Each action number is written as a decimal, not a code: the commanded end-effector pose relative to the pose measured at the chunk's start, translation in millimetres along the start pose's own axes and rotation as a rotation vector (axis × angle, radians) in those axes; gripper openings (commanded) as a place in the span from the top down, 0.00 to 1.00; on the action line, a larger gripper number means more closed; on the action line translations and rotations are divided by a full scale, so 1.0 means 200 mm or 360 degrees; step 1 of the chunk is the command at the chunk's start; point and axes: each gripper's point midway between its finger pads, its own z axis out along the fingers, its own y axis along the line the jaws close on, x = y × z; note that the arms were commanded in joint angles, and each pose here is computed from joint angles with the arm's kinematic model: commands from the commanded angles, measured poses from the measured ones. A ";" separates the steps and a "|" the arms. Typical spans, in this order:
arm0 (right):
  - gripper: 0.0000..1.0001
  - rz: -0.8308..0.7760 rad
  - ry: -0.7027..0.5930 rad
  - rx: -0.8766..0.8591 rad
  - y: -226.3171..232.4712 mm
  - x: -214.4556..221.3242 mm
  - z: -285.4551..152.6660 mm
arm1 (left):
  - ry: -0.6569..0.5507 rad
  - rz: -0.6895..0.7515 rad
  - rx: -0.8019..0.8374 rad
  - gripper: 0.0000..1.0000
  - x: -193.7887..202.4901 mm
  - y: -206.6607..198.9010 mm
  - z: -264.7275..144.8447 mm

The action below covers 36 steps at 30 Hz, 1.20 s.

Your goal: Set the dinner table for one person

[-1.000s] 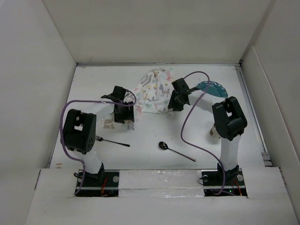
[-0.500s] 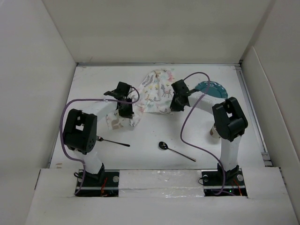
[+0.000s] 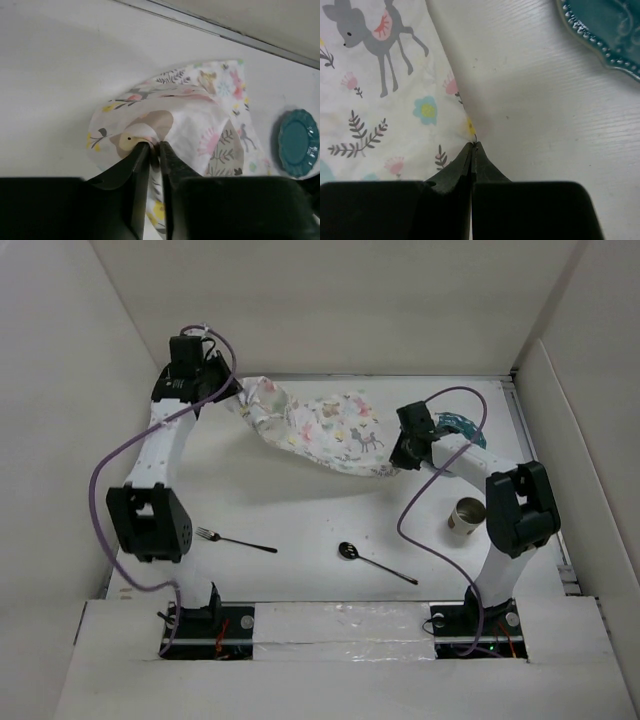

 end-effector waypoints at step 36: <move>1.00 0.0021 -0.0069 -0.0093 0.01 -0.08 -0.08 | 0.0545 0.0284 -0.0376 0.60 0.79 0.41 0.35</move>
